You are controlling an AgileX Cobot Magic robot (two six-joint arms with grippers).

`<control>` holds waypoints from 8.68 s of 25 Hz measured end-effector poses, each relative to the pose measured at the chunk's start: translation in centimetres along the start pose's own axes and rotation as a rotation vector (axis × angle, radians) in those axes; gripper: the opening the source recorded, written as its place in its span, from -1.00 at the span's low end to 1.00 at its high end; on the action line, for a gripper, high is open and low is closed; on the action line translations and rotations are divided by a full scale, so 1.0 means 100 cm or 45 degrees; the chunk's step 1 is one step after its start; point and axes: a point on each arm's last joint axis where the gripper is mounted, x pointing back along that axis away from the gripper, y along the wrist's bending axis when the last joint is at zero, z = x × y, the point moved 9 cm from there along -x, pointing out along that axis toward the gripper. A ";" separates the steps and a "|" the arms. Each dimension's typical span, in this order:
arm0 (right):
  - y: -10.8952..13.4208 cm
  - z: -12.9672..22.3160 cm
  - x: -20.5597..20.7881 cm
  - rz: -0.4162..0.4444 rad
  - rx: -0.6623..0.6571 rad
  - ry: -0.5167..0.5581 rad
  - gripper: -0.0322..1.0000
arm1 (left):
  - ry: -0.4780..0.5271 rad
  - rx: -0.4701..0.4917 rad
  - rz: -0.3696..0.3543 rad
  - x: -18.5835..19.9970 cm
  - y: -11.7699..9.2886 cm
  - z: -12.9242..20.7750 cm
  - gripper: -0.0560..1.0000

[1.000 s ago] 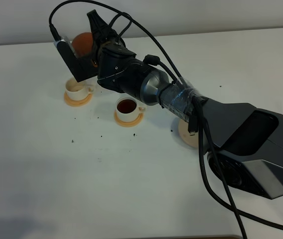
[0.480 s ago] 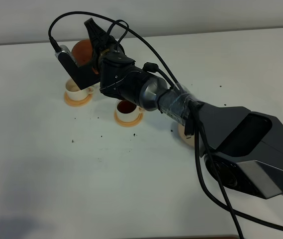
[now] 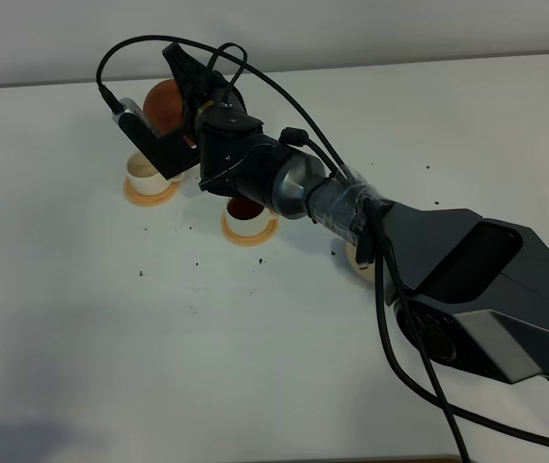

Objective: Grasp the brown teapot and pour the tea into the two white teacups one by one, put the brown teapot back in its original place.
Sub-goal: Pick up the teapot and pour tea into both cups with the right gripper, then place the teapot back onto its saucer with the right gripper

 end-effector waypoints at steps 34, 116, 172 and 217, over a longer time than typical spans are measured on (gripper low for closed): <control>-0.025 -0.003 0.006 0.153 0.296 0.056 -0.77 | 0.000 0.001 0.000 0.000 0.000 0.000 -0.42; -0.045 -0.009 0.014 0.267 0.643 0.129 -0.77 | 0.000 0.000 0.000 0.000 0.000 0.000 -0.42; -0.009 0.015 0.025 -0.088 0.044 0.188 -0.77 | 0.000 0.000 0.000 0.000 0.000 0.000 -0.42; 0.094 0.124 0.132 -1.105 -1.912 0.639 -0.77 | 0.000 0.000 0.000 0.000 0.000 0.000 -0.42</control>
